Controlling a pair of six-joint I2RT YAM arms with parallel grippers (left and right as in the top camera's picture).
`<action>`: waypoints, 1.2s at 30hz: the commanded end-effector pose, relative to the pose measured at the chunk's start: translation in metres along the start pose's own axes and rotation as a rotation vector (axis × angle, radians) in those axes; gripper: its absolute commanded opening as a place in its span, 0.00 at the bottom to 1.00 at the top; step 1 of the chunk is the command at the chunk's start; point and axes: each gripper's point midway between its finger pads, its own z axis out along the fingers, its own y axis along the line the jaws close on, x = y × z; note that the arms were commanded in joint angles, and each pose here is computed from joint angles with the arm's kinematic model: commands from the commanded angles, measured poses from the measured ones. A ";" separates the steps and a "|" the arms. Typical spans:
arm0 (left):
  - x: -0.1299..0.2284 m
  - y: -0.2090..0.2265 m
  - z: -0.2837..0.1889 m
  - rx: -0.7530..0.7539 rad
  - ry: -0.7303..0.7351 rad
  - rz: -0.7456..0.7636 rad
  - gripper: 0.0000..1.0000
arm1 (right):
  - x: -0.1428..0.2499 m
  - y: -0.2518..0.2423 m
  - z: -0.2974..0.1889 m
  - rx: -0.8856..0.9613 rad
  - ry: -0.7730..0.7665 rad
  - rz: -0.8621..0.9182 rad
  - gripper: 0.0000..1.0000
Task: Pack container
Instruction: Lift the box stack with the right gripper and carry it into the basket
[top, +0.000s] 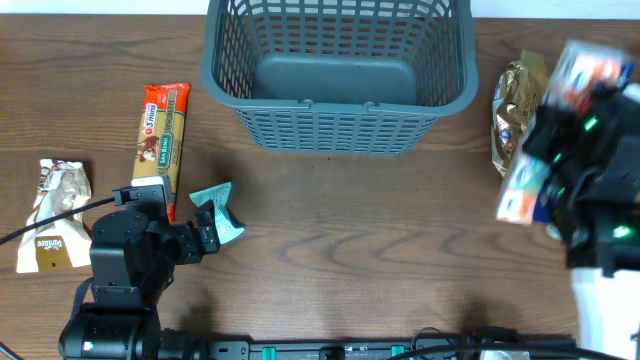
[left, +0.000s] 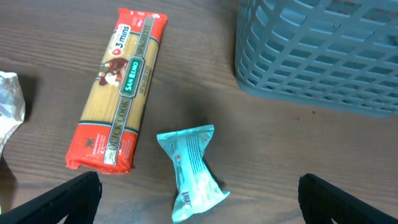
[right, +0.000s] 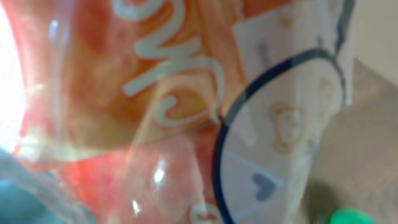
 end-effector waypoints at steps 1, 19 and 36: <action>-0.009 0.000 -0.005 -0.005 -0.028 0.019 0.98 | -0.054 0.043 -0.010 -0.159 -0.045 -0.102 0.01; -0.009 0.000 -0.005 -0.005 -0.027 0.018 0.98 | -0.095 0.280 0.028 -0.675 -0.305 -0.946 0.01; -0.009 0.000 -0.005 -0.005 -0.027 0.018 0.98 | 0.113 0.315 0.139 -0.886 0.216 -1.191 0.01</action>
